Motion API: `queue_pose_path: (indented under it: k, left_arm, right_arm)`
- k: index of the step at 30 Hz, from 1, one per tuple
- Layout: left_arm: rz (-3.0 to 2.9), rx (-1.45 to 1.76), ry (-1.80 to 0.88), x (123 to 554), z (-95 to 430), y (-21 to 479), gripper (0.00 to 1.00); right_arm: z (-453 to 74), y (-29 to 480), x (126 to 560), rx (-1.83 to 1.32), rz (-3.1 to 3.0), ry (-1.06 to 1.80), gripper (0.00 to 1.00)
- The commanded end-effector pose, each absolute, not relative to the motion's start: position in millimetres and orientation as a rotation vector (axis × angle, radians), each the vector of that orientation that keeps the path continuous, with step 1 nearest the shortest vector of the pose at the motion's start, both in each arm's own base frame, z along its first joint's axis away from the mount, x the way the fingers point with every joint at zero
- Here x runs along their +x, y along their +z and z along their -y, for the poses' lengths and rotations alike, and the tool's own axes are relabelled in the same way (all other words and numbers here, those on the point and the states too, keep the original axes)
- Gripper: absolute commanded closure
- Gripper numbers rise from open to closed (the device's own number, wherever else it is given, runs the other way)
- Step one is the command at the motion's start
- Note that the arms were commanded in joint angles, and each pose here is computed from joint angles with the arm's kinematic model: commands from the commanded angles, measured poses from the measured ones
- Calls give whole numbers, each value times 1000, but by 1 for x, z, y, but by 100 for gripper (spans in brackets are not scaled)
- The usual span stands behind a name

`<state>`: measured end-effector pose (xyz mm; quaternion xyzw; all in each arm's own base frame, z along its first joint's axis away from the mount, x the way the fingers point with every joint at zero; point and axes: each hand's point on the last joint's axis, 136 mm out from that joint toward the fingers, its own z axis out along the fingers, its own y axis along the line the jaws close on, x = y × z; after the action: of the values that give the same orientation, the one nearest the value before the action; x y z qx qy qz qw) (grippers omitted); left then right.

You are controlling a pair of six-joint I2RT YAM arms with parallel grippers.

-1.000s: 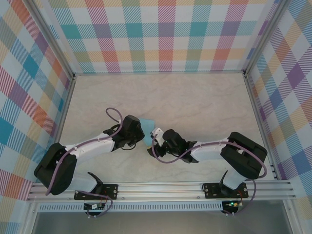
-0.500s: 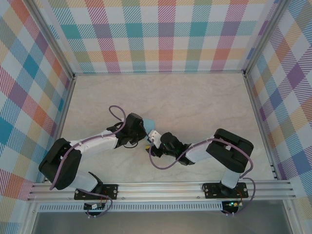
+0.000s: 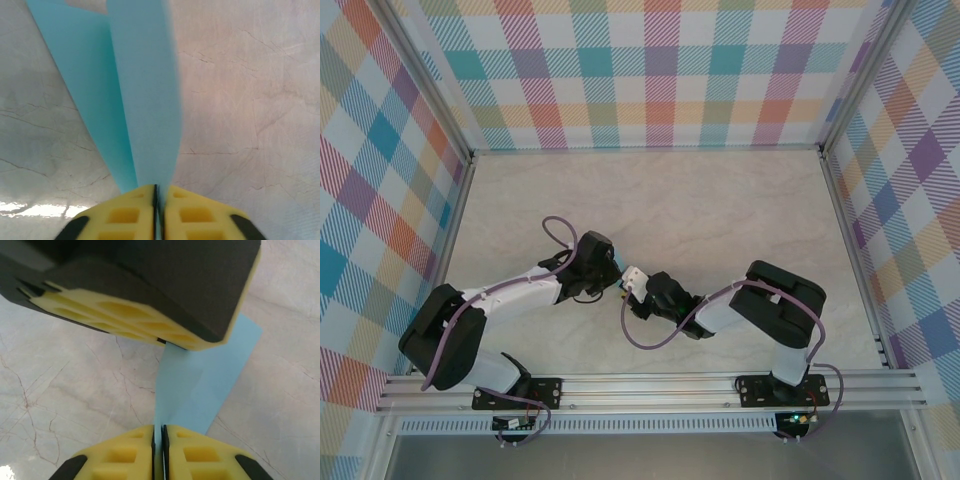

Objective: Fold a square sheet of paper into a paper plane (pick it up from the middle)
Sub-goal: Fold the wing for the fifth time at the center of the table.

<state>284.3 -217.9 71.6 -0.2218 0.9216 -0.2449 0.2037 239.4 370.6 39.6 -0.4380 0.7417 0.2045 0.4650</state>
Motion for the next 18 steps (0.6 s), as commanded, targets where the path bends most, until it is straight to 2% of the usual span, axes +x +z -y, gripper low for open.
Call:
queue_pose_path:
  k: [1,4,13,16,18]
  left_arm:
    - [-2564,-603,-707,284,220,84,81]
    - [-2567,-614,-694,285,215,81,77]
    - [-2575,-623,-650,284,202,76,75]
    - [-2567,-624,-637,283,199,81,78]
    - [-2568,-624,-637,282,198,81,85]
  right_arm:
    - [-374,55,236,-1077,-1766,530,89]
    - [-371,53,233,-1085,-1773,529,89]
    - [-369,50,232,-1103,-1782,519,87]
    - [-369,50,232,-1103,-1787,514,83]
    - [-371,52,233,-1105,-1791,519,79]
